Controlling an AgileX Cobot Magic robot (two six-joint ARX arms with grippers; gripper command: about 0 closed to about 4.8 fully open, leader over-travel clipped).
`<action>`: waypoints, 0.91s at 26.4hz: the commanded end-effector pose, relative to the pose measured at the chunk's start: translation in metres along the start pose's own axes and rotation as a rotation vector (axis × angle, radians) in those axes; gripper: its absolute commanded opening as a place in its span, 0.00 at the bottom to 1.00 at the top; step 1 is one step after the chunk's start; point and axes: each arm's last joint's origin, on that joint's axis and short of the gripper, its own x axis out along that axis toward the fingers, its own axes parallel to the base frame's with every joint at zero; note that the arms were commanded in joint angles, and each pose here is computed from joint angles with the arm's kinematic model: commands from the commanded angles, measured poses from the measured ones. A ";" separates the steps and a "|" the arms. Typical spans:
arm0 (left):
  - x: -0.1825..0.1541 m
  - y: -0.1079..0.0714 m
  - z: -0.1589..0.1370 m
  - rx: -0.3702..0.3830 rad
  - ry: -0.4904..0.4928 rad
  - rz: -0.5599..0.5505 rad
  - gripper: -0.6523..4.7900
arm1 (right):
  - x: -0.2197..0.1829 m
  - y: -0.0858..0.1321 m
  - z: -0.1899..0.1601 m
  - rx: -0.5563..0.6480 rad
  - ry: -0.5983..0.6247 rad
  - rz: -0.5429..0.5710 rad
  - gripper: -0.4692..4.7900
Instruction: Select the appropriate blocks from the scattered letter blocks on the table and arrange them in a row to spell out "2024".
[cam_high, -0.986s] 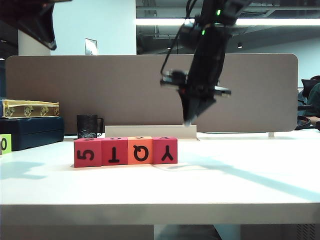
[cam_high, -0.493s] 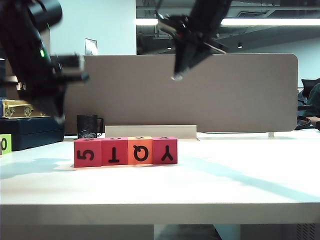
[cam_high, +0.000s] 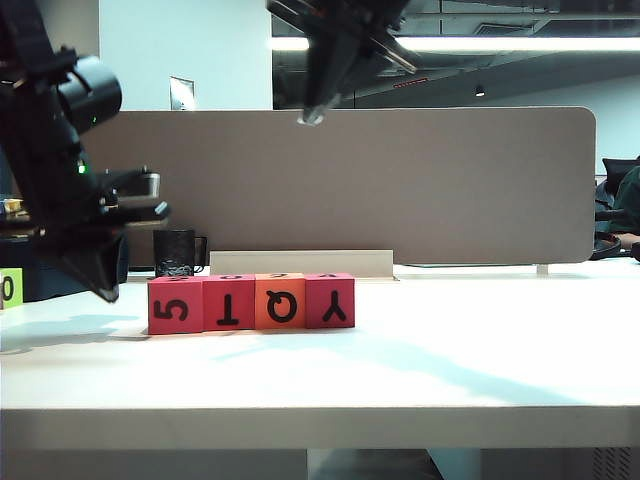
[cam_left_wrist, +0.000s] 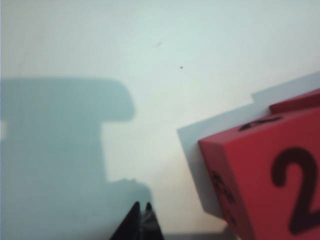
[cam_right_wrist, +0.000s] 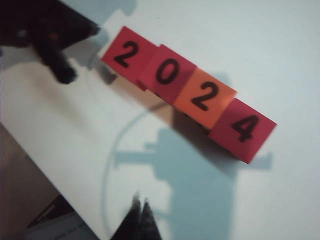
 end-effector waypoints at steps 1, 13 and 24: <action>0.008 0.002 0.001 -0.007 -0.008 -0.073 0.11 | -0.004 0.014 0.002 -0.054 -0.029 0.018 0.09; 0.013 -0.002 0.008 -0.037 -0.075 -0.173 0.11 | -0.002 0.026 0.004 -0.081 -0.043 0.034 0.09; 0.024 -0.003 0.009 -0.077 -0.088 -0.250 0.11 | -0.002 0.025 0.004 -0.082 -0.044 0.032 0.09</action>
